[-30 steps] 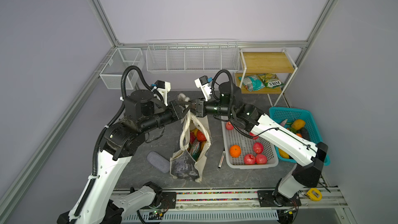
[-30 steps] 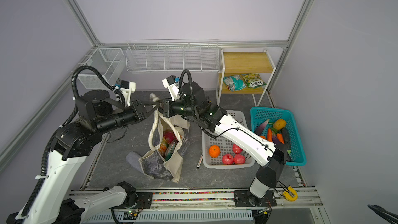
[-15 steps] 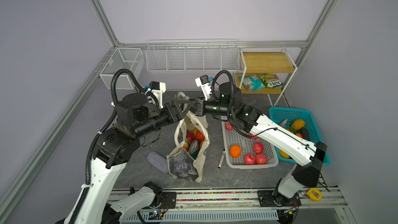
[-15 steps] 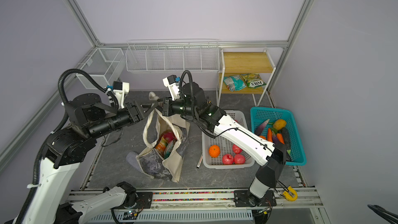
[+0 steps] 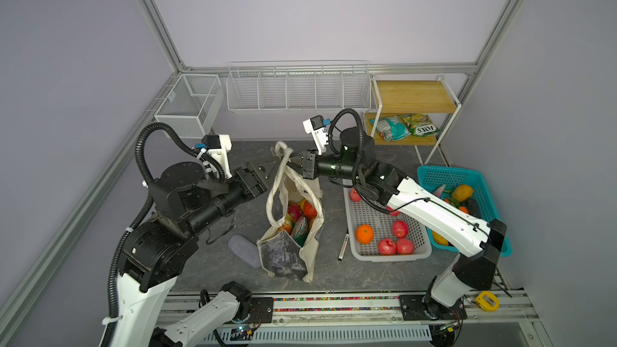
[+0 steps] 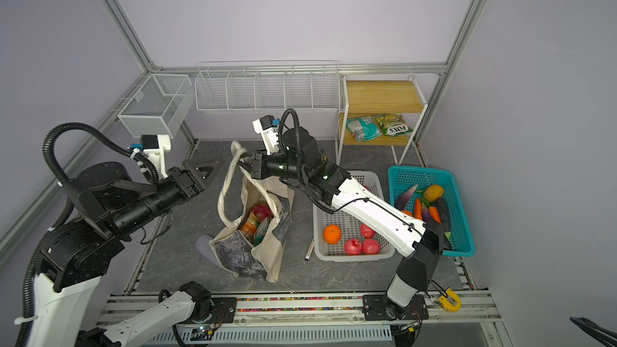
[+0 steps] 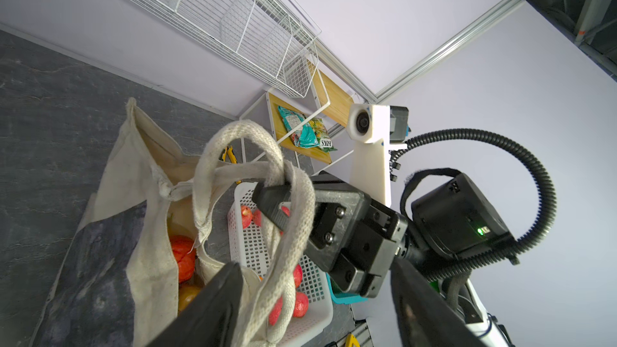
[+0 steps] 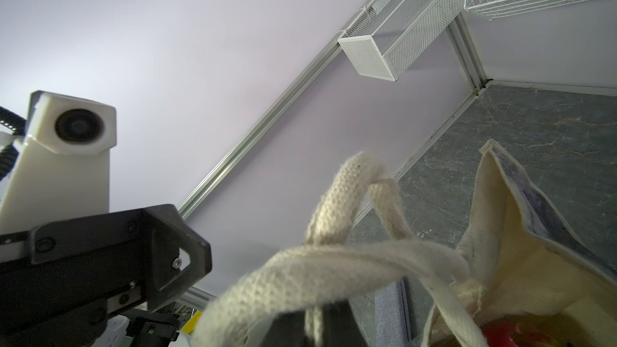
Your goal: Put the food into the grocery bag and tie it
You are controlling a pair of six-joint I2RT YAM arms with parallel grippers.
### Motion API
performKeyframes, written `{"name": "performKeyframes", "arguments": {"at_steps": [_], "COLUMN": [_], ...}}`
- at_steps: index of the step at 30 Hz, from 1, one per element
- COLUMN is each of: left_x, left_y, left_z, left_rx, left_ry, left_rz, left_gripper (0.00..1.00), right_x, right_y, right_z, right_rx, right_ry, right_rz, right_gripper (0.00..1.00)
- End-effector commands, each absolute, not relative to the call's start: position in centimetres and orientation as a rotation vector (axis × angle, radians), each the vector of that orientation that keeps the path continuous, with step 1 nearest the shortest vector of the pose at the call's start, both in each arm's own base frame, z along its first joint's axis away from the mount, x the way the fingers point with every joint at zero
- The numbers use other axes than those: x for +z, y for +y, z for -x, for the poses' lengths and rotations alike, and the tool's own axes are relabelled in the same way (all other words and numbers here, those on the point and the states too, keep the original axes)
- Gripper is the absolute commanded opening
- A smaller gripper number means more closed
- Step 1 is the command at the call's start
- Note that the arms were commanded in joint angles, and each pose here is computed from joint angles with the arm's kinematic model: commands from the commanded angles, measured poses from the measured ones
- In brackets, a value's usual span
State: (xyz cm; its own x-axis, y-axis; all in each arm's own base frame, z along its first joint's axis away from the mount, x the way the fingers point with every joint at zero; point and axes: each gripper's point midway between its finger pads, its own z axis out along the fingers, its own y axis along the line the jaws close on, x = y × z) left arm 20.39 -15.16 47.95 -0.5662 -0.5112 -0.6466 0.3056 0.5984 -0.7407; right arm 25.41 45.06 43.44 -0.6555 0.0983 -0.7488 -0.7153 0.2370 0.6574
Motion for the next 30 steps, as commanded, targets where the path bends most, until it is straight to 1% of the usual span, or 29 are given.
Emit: {"name": "performKeyframes", "arguments": {"at_steps": [1,6,13,22,27,30], "left_x": [46.6,45.5,44.5,43.1,42.3,41.3], "left_y": [-14.5,-14.6,-16.6,-16.5,-16.8,-16.8], "left_z": [-22.4,-24.8,-25.0,-25.3,-25.4,-25.2], "left_rx": [-1.033,-1.139,-1.302,-1.306,-1.316,-1.311], "left_ry": [1.905,1.905,1.891,1.903,1.921,1.946], "left_rz": [0.273,0.372,0.370,0.407,0.407,0.416], "left_gripper": [0.74,0.73,0.73,0.66,0.63,0.59], "right_x": [46.3,45.9,44.4,42.8,40.9,39.6], "right_y": [44.7,44.6,44.9,44.8,44.7,44.8], "right_z": [-25.7,-25.4,-25.1,-24.7,-24.4,-24.2], "right_rx": [1.531,1.522,1.520,1.499,1.485,1.480], "right_ry": [1.694,1.709,1.748,1.802,1.852,1.886], "right_rz": [0.551,0.569,0.599,0.636,0.655,0.670], "right_gripper": [0.07,0.07,0.07,0.07,0.07,0.07]}}
